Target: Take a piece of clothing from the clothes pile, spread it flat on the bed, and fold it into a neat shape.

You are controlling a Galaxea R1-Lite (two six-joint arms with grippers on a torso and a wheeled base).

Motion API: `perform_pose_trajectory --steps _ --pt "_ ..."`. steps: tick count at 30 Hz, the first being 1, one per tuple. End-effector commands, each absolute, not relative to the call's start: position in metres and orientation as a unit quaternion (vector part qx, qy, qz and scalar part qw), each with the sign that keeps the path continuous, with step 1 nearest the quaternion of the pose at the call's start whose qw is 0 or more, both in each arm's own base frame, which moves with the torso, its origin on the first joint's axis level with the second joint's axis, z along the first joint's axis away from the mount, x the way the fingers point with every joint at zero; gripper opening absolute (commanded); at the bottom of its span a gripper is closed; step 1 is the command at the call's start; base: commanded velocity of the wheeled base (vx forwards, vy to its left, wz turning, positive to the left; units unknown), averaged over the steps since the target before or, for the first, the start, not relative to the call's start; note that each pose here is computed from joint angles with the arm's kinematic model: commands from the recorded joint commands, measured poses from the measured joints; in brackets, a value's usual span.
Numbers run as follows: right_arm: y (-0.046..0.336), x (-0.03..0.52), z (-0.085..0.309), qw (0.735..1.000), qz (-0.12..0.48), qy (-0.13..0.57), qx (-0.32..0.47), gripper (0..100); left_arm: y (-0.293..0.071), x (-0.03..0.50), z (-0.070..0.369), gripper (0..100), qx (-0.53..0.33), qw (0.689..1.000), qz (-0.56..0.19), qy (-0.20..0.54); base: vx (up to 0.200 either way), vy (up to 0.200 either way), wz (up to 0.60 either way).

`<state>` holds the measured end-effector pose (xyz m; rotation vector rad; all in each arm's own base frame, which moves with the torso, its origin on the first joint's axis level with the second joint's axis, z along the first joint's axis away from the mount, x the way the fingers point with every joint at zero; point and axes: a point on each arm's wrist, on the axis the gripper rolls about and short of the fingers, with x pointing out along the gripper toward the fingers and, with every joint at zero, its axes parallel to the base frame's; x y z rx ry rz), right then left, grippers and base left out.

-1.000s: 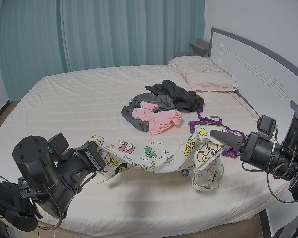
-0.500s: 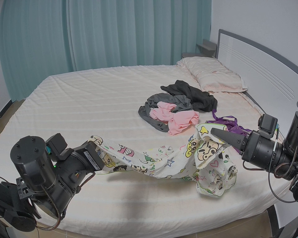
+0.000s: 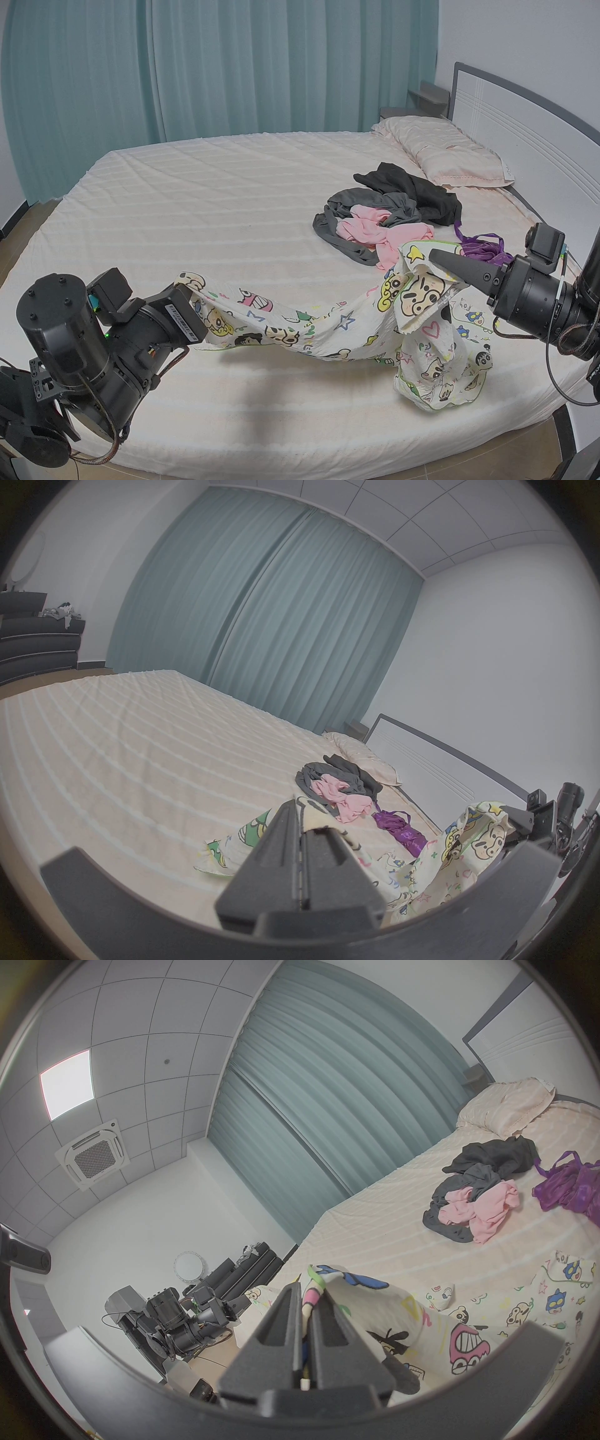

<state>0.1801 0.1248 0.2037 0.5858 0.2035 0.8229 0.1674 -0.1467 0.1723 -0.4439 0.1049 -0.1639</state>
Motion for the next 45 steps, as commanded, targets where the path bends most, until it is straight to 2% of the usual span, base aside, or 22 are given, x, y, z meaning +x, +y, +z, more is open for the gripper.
perform_pose_trajectory --steps 1,13,29,39,45 --pt "0.124 0.180 0.204 0.871 0.392 0.096 0.281 0 -0.146 0.167 0.172 0 -0.220 0.971 -0.081 0.052 0.000 0.200 0.00" --pt "0.117 0.180 0.204 0.876 0.381 0.091 0.282 0 -0.146 0.167 0.172 0 -0.223 0.970 -0.081 0.053 0.000 0.000 0.00" --pt "0.100 0.160 0.208 0.874 0.384 0.077 0.290 0 -0.141 0.146 0.179 0 -0.237 0.964 -0.114 0.047 -0.200 0.000 0.00" --pt "0.080 0.122 0.226 0.858 0.426 0.020 0.287 0 -0.126 0.118 0.203 0 -0.276 0.949 -0.156 0.005 -0.200 0.000 0.00" --pt "0.065 0.093 0.253 0.830 0.480 -0.050 0.279 0 -0.111 0.106 0.219 0 -0.268 0.949 -0.164 -0.034 -0.033 0.000 0.00"
